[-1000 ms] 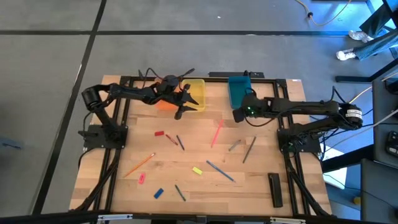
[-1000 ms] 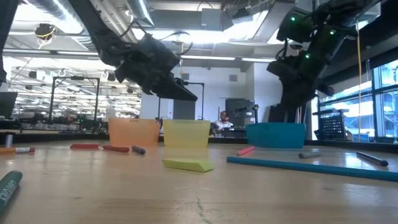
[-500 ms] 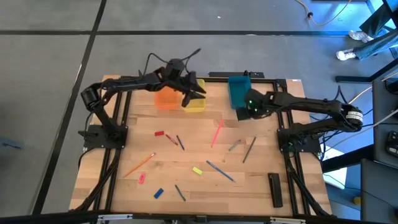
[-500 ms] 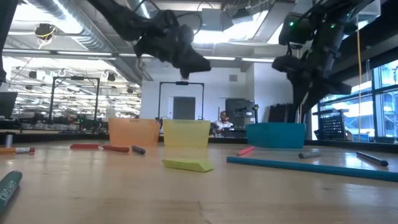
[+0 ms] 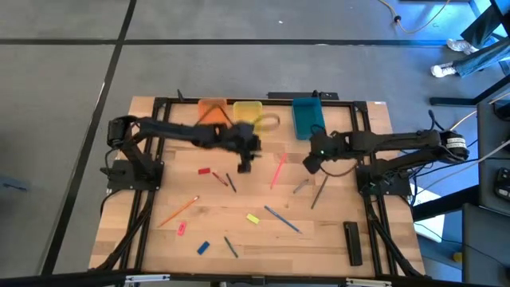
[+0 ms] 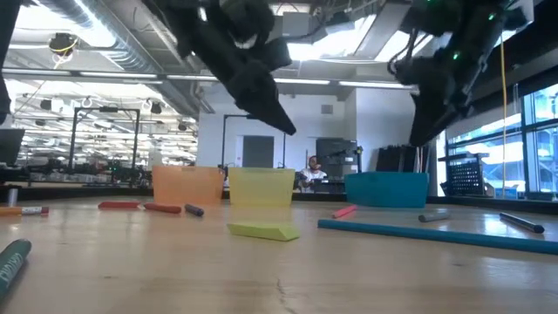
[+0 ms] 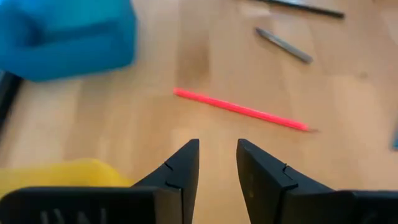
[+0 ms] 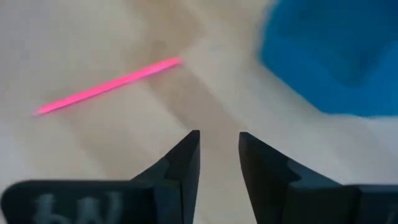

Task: Sort crayons/erasers/pens/pencils in bins
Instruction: Put the orange pencil into the orange bin

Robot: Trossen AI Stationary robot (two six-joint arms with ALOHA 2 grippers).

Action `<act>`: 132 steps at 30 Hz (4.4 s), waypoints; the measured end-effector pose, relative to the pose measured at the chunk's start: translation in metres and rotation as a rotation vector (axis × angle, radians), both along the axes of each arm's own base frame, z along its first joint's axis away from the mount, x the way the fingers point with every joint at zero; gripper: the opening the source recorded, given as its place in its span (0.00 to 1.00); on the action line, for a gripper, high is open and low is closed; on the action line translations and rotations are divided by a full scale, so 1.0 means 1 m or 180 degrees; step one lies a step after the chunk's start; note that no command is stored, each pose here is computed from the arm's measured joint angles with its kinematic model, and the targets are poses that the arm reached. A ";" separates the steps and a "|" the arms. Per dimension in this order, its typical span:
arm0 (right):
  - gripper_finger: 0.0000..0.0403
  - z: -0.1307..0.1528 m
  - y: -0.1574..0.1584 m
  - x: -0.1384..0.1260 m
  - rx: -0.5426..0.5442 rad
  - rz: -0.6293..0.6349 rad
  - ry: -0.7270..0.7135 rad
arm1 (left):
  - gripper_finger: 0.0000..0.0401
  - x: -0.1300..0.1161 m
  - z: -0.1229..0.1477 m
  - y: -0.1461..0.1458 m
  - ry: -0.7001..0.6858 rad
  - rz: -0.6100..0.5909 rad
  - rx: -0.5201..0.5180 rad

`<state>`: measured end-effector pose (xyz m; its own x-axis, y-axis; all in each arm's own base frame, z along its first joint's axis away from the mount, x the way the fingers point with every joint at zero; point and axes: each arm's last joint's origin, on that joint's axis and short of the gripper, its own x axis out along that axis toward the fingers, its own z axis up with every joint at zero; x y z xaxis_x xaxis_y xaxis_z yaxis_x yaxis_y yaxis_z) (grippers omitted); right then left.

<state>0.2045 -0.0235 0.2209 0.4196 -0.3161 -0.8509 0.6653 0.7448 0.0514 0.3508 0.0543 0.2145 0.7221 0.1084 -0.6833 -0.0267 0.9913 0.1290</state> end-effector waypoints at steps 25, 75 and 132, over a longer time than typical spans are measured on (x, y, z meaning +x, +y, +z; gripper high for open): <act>0.29 -0.038 0.089 -0.001 0.0054 0.0445 -0.1287 | 0.25 -0.053 -0.040 -0.110 0.1048 0.1637 -0.0389; 0.29 -0.038 -0.034 0.019 -0.1125 0.0102 -0.1942 | 0.26 -0.112 -0.053 -0.151 0.2126 0.1991 -0.1044; 0.29 -0.052 -0.014 0.021 -0.0589 0.0558 -0.1710 | 0.02 -0.189 -0.081 -0.161 0.1993 0.2948 -0.1511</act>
<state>0.2256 -0.0378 0.1688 0.8355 -0.3260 -0.4423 0.4483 0.8699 0.2056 0.1617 -0.1063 0.1331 0.0345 0.0525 -0.9980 -0.8132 0.5820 0.0025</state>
